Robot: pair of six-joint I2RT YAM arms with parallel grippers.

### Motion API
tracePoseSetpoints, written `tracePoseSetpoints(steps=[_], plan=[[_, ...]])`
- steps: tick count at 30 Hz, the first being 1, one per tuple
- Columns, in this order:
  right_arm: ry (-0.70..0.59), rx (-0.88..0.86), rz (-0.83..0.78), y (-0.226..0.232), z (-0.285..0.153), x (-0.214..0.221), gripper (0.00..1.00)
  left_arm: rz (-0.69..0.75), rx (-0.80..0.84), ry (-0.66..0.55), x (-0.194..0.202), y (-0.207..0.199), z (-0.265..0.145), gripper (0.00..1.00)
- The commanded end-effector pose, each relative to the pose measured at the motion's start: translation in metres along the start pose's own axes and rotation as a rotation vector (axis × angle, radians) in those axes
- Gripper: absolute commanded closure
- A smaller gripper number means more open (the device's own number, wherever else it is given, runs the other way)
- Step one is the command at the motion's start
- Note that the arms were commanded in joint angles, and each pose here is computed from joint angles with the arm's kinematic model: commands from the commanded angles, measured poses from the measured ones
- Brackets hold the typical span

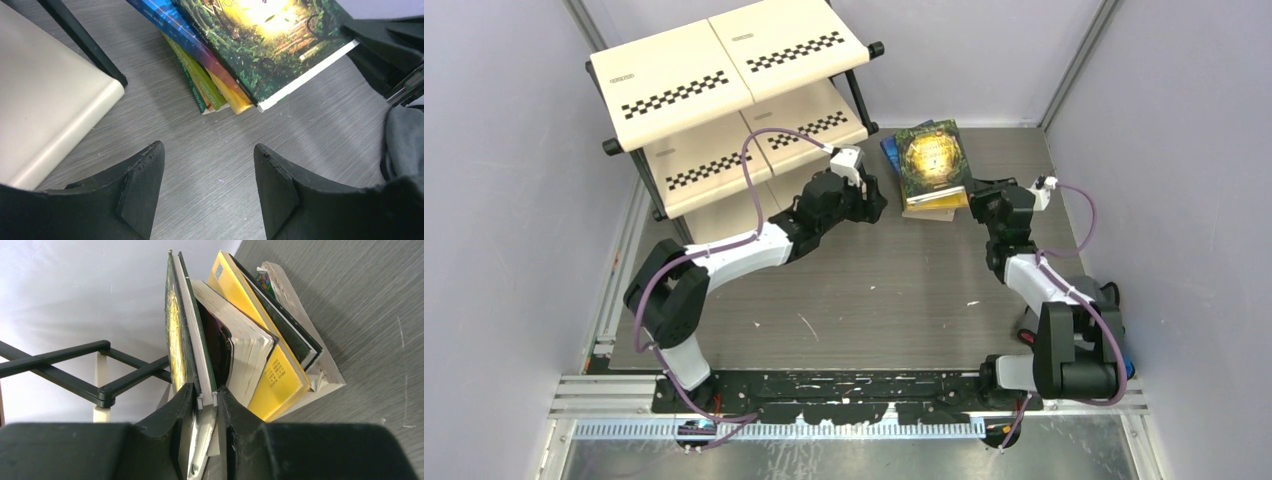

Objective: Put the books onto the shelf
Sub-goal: Pick up the book from the center of the board.

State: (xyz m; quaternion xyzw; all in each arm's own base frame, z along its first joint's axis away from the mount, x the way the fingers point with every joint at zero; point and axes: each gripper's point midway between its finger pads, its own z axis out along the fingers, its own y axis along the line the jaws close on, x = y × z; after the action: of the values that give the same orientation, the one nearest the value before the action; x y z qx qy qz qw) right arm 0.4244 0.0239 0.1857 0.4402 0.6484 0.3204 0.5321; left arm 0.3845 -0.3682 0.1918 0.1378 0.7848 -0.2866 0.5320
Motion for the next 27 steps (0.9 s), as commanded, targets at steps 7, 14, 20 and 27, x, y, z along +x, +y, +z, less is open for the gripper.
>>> tracePoseSetpoints(steps=[7, 14, 20, 27], plan=[[-0.003, -0.02, -0.023, 0.002, -0.022, -0.001, 0.93, -0.191, 0.08, -0.092, -0.024, -0.027, 0.004, 0.32], [0.012, -0.019, -0.021, -0.001, -0.033, 0.002, 0.93, -0.368, 0.127, -0.03, -0.005, -0.04, 0.019, 0.32], [0.072, -0.04, -0.024, -0.001, -0.042, 0.014, 0.94, -0.452, 0.155, 0.002, 0.005, -0.047, 0.026, 0.32], [0.112, -0.036, -0.032, -0.007, -0.048, 0.023, 0.94, -0.544, 0.162, -0.016, 0.008, -0.046, 0.034, 0.32]])
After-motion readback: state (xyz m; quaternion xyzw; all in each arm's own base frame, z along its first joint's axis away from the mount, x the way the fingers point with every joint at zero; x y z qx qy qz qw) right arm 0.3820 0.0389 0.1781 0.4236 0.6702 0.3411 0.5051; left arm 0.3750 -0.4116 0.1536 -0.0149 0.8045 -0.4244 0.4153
